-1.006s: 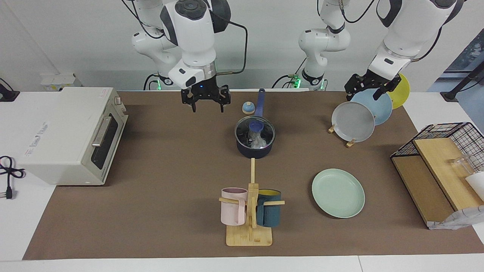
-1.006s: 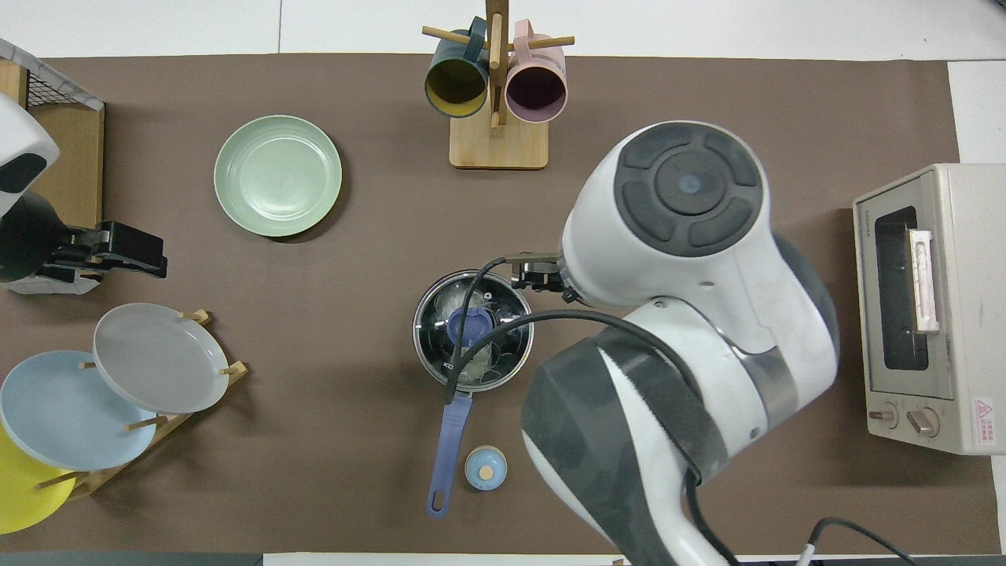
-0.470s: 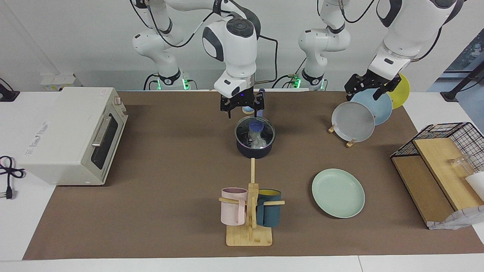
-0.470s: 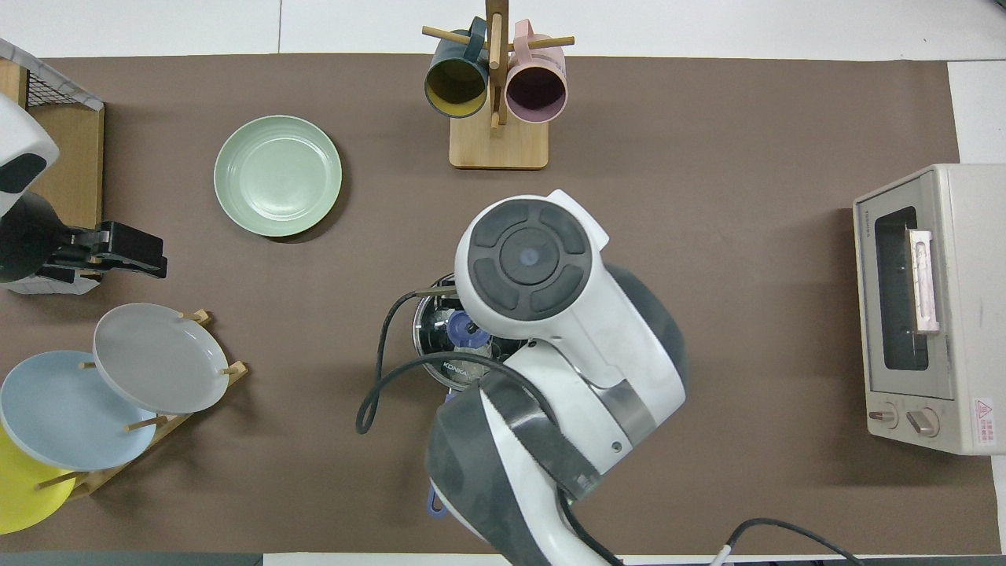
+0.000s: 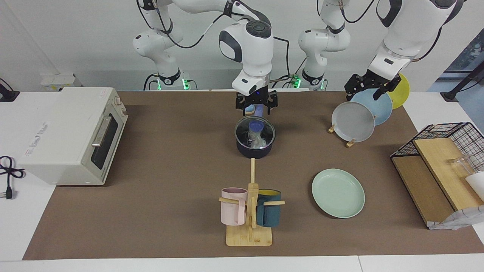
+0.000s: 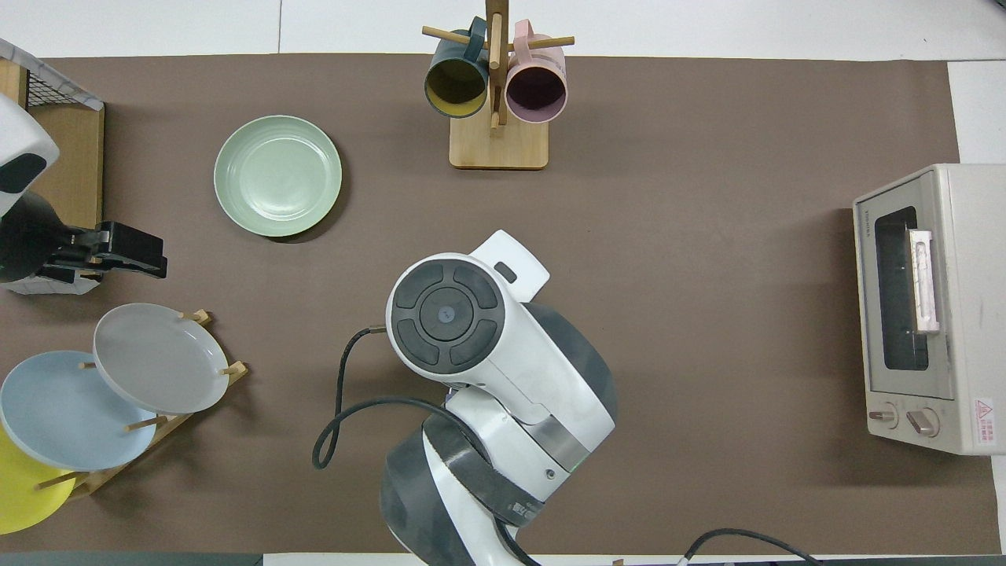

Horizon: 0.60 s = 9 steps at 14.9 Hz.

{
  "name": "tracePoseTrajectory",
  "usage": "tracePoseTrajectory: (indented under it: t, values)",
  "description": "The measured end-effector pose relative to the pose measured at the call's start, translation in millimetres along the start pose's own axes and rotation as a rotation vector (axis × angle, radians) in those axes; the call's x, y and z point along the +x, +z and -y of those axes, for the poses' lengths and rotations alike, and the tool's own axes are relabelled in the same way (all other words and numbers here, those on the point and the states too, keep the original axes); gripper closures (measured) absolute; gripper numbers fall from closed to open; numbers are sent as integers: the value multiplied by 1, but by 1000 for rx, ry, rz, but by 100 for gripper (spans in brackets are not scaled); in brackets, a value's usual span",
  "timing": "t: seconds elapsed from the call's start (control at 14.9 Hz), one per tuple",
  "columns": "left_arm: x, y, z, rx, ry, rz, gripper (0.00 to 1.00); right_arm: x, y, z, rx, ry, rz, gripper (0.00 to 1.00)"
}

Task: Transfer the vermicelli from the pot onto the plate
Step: 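Grasp the blue knob of the glass lid with the right gripper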

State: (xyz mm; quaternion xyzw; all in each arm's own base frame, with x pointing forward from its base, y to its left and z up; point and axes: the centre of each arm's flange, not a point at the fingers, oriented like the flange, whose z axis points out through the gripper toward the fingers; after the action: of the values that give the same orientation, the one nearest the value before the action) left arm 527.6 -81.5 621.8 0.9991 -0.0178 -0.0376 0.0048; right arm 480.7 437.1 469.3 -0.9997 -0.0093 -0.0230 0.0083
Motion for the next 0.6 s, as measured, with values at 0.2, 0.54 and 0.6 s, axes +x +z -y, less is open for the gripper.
tracePoseTrajectory:
  t: [0.2,0.54,0.6]
  values:
    - [0,0,0,0,0,0,0,0,32,1,-10,-11,-14,0]
    - [0,0,0,0,0,0,0,-6,58,-2,-24,-17,-2,1]
    - [0,0,0,0,0,0,0,-7,60,-2,-25,-19,0,2]
